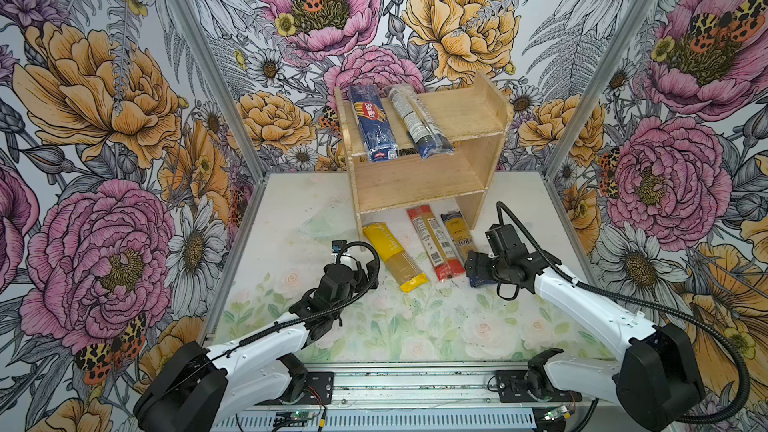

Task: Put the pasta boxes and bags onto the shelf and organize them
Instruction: 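Lower the right gripper over the blue-and-yellow spaghetti bag's blue end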

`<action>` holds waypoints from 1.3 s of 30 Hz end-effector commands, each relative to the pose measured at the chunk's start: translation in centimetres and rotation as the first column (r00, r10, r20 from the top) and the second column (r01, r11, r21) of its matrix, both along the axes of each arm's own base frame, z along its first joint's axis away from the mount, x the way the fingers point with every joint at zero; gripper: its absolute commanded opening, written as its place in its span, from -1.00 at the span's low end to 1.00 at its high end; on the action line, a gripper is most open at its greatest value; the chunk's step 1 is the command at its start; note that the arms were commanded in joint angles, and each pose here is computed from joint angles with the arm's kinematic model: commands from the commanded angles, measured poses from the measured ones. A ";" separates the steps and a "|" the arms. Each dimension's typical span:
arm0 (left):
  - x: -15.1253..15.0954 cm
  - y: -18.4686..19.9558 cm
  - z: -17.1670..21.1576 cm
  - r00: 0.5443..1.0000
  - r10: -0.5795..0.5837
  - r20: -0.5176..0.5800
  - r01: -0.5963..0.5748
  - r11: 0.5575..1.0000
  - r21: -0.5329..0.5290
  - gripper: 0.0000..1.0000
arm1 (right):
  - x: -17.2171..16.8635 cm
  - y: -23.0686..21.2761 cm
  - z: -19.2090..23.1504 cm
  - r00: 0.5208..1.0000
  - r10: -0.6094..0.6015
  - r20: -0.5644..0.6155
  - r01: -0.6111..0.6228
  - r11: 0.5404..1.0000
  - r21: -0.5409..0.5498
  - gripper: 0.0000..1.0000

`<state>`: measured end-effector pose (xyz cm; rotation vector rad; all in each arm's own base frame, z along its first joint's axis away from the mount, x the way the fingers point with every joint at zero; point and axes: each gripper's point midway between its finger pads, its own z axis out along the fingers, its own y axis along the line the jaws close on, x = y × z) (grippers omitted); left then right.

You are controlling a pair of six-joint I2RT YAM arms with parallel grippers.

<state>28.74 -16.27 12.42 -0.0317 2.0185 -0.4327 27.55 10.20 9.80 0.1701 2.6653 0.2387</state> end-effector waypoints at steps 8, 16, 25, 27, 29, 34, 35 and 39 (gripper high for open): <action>0.4 -0.5 0.2 1.000 0.003 -0.004 -0.004 1.000 -0.012 0.98 | 0.7 -0.8 -2.5 0.998 -0.045 -0.042 0.045 0.999 0.014 0.92; 0.4 -0.6 0.2 1.000 0.002 -0.005 -0.002 1.000 -0.012 0.98 | 1.4 -1.0 -3.7 0.999 -0.031 -0.032 0.031 0.999 0.006 0.86; 0.4 -0.8 0.4 1.000 -0.003 -0.001 0.003 1.000 -0.015 0.97 | 2.0 -1.1 -5.0 1.000 0.000 -0.029 -0.001 1.000 -0.029 0.80; 0.4 -0.8 0.4 1.000 -0.003 -0.001 0.003 1.000 -0.017 0.97 | 2.3 -1.2 -5.2 1.000 0.001 -0.020 -0.002 0.999 -0.037 0.79; 0.4 -0.9 0.5 1.000 -0.007 -0.001 0.007 1.000 -0.016 0.98 | 2.5 -1.4 -5.5 1.000 0.000 -0.016 0.000 0.999 -0.052 0.79; 0.4 -1.0 0.7 1.000 -0.007 0.002 0.007 1.000 -0.018 0.98 | 2.8 -1.7 -5.7 1.000 -0.001 -0.012 0.000 0.997 -0.072 0.77; 0.4 -1.0 0.6 1.000 -0.009 0.001 0.009 1.000 -0.017 0.98 | 2.7 -1.8 -5.8 1.000 -0.001 -0.015 0.000 0.997 -0.075 0.77; 0.4 -1.2 0.8 1.000 -0.011 0.004 0.011 1.000 -0.021 0.98 | 2.5 -2.1 -6.5 1.000 -0.003 -0.028 0.000 0.996 -0.094 0.74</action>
